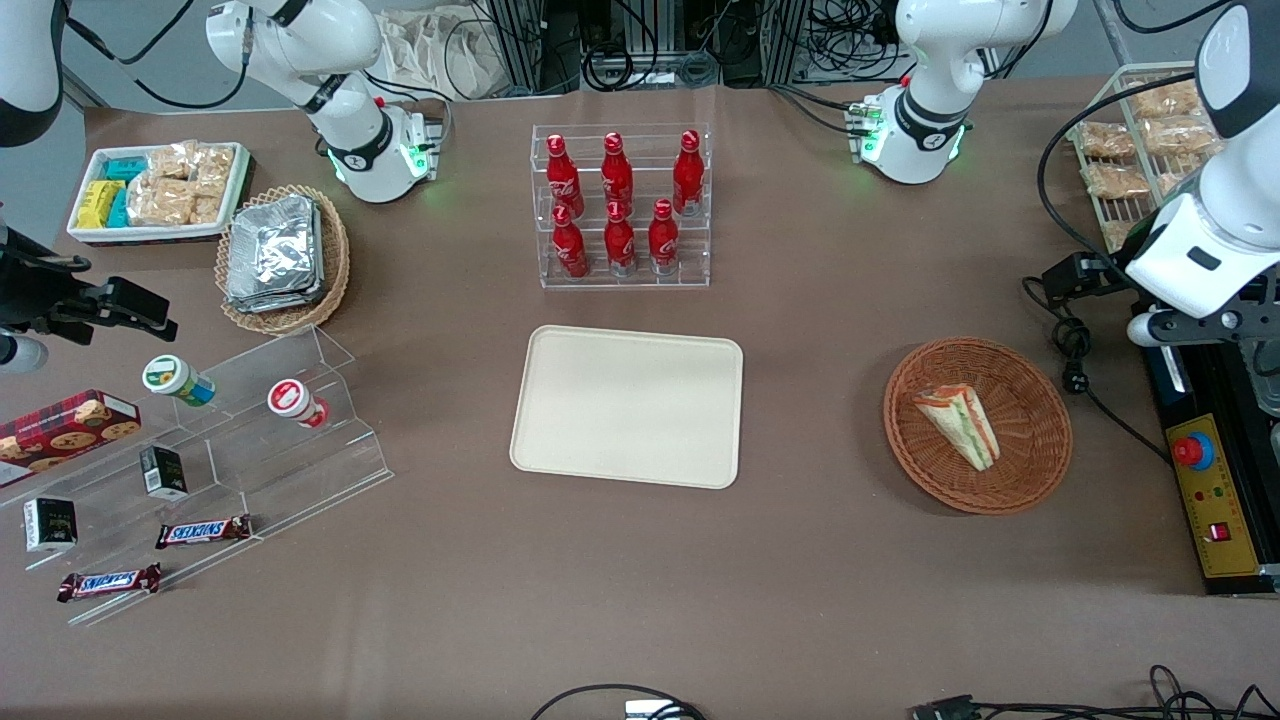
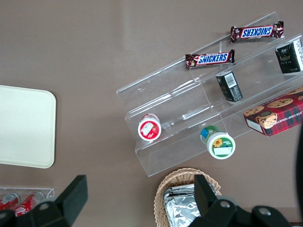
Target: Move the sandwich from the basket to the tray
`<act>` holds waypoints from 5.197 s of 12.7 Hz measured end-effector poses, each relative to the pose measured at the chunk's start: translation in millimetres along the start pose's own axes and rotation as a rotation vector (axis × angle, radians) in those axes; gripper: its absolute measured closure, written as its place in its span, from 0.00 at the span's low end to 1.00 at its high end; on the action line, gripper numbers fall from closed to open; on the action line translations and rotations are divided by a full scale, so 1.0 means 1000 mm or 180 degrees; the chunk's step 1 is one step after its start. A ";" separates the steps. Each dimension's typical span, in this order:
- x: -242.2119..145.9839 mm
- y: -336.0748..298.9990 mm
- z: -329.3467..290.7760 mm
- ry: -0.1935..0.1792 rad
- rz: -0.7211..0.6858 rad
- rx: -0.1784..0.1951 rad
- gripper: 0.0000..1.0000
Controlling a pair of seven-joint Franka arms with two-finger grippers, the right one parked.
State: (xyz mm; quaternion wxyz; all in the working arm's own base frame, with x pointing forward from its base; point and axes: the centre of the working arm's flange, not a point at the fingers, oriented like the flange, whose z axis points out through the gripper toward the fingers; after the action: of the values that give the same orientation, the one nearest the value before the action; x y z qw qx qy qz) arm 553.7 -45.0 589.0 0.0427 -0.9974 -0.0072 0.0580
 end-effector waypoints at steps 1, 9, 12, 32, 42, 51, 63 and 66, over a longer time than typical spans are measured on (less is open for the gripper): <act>0.000 0.000 0.000 0.0000 0.0000 0.0000 0.00; 0.021 -0.002 0.024 0.0012 -0.0018 -0.0029 0.00; 0.049 -0.008 0.076 -0.0193 -0.0214 -0.0039 0.00; 0.116 0.006 0.370 -0.0722 -0.1316 -0.0367 0.00; 0.110 0.005 0.343 -0.0614 -0.1311 -0.0380 0.61; 0.075 0.105 0.212 -0.0277 -0.0343 -0.0488 0.80; 0.039 0.357 0.250 -0.0142 0.0800 -0.0221 0.83; 0.038 0.387 0.285 -0.0192 0.0832 -0.0262 0.83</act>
State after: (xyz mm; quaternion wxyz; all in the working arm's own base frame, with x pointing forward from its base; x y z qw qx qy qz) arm 561.9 -405.7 269.1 -0.0065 -0.9885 0.1191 0.0926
